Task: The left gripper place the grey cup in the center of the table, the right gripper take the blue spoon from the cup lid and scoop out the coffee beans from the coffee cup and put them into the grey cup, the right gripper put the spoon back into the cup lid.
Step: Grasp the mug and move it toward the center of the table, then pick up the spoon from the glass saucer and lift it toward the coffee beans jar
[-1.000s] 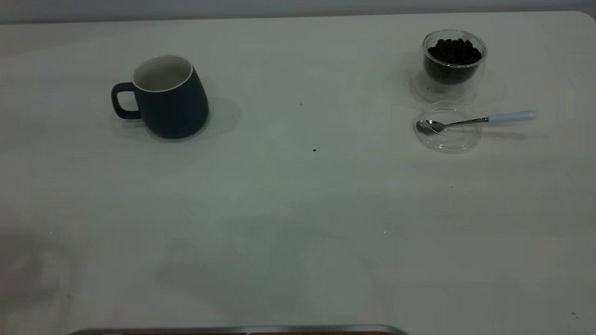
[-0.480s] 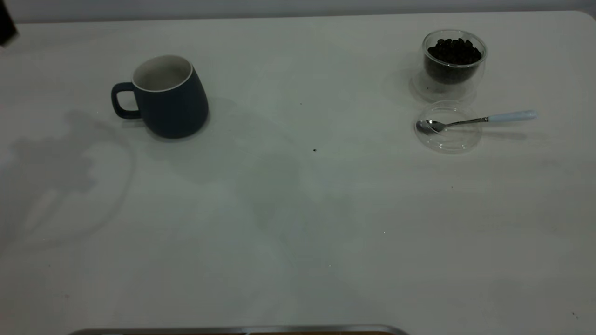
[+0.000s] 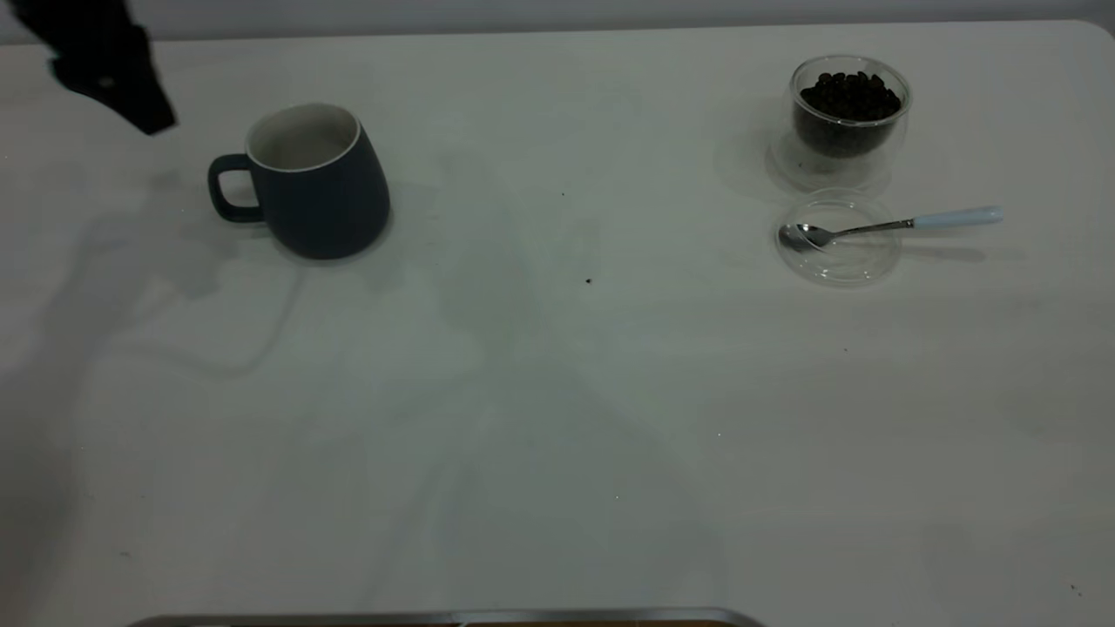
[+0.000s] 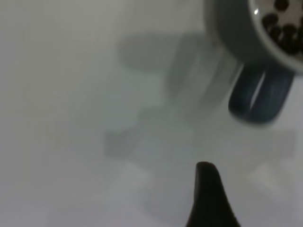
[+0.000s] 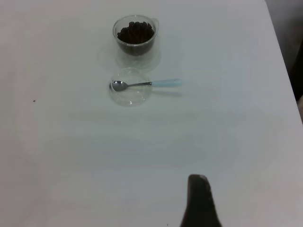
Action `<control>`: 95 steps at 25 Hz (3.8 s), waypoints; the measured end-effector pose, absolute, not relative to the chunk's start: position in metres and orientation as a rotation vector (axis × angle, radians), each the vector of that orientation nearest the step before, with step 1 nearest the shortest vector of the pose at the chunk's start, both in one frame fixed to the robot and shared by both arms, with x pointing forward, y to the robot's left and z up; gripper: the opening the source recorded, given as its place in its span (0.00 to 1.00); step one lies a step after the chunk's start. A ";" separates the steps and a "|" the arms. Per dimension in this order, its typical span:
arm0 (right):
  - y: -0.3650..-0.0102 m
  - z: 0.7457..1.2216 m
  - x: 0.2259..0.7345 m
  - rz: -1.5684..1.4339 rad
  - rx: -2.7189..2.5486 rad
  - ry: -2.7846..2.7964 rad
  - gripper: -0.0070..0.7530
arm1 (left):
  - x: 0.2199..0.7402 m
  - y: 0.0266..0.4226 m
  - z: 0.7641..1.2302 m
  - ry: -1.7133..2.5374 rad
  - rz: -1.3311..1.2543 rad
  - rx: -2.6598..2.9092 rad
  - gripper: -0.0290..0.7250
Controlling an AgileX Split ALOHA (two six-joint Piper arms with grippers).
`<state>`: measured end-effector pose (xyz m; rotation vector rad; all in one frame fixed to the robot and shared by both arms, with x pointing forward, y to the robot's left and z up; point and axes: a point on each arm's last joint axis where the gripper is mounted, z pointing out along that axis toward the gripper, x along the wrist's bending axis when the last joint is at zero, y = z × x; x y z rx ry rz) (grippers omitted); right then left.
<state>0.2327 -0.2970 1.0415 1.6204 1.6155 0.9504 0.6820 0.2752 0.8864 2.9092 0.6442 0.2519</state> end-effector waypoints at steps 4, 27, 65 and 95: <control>-0.297 1.041 0.233 0.950 1.620 1.615 0.78 | 0.690 0.262 0.874 0.455 0.169 2.964 0.77; -0.297 1.041 0.233 0.950 1.620 1.615 0.78 | 0.690 0.213 0.824 -0.226 0.143 2.952 0.77; -0.297 1.041 0.233 0.952 1.621 1.616 0.78 | 0.666 0.124 0.876 -0.088 0.230 2.994 0.77; -0.297 1.041 0.233 0.952 1.620 1.617 0.77 | 0.445 0.229 1.191 1.310 0.597 2.379 0.77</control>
